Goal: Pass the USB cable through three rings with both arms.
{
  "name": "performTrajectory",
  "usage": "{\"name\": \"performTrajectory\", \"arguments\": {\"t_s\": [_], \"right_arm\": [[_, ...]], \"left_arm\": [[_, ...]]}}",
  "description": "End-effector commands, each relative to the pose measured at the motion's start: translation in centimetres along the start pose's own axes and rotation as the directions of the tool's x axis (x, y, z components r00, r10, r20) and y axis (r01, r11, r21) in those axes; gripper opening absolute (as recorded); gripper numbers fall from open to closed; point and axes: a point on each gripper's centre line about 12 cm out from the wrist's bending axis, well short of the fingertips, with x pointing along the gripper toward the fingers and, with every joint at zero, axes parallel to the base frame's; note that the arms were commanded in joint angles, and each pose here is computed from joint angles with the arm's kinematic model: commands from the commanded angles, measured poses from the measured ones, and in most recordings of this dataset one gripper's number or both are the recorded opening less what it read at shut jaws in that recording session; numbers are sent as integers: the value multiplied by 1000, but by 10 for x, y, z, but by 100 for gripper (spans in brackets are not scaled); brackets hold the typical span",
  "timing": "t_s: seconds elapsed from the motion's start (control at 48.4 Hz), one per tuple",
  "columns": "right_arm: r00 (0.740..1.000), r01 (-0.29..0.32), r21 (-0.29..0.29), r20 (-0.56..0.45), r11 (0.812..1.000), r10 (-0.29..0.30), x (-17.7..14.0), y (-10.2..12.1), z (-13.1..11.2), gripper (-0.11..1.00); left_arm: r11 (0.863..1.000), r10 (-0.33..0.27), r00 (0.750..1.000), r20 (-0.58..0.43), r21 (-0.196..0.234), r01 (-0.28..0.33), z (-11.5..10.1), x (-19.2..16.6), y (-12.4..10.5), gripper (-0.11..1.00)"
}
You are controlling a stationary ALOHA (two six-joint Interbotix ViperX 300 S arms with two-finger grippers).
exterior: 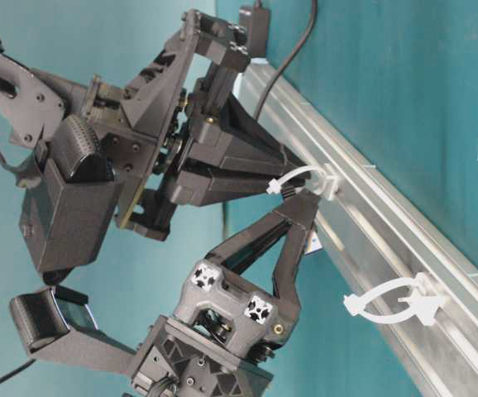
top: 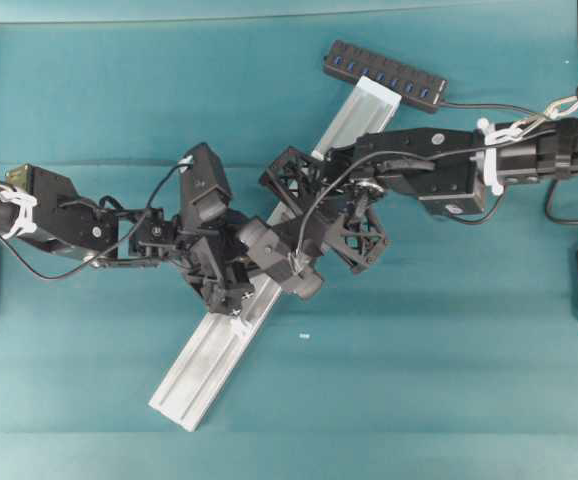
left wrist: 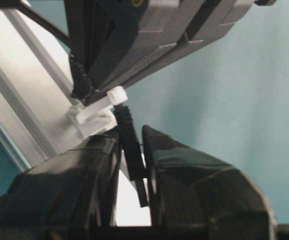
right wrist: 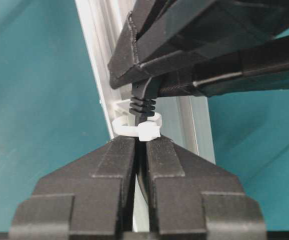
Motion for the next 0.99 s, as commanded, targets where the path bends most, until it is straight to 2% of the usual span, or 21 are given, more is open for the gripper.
{"name": "performTrajectory", "arguments": {"t_s": [0.0,0.248,0.31,0.414,0.579,0.662,0.807,0.972], "right_arm": [[1000,15,6,18,1000,-15,-6,0,7,7],[1000,4,10,14,1000,-5,-6,2,7,7],[1000,1,24,12,1000,-2,-6,3,7,11],[1000,-11,67,4,998,11,-7,4,5,30],[1000,-7,148,-21,989,10,-7,10,-2,78],[1000,2,185,-30,983,3,-9,11,-5,91],[999,28,258,-32,966,-21,-21,12,-10,90],[998,58,307,-31,950,-51,-34,10,-15,89]], "left_arm": [[1000,-22,1000,17,11,22,5,0,-8,14],[1000,-21,1000,14,9,21,4,-1,-7,14],[1000,-19,1000,11,9,19,4,-1,-7,14],[1000,-15,1000,1,3,15,1,-1,-6,12],[1000,-17,1000,-17,4,17,-5,-4,-8,12],[1000,-18,1000,-22,4,18,-7,-5,-8,12],[1000,-22,999,-36,0,22,-10,-10,-11,11],[999,-23,998,-57,-42,21,-13,-23,-14,11]]}}
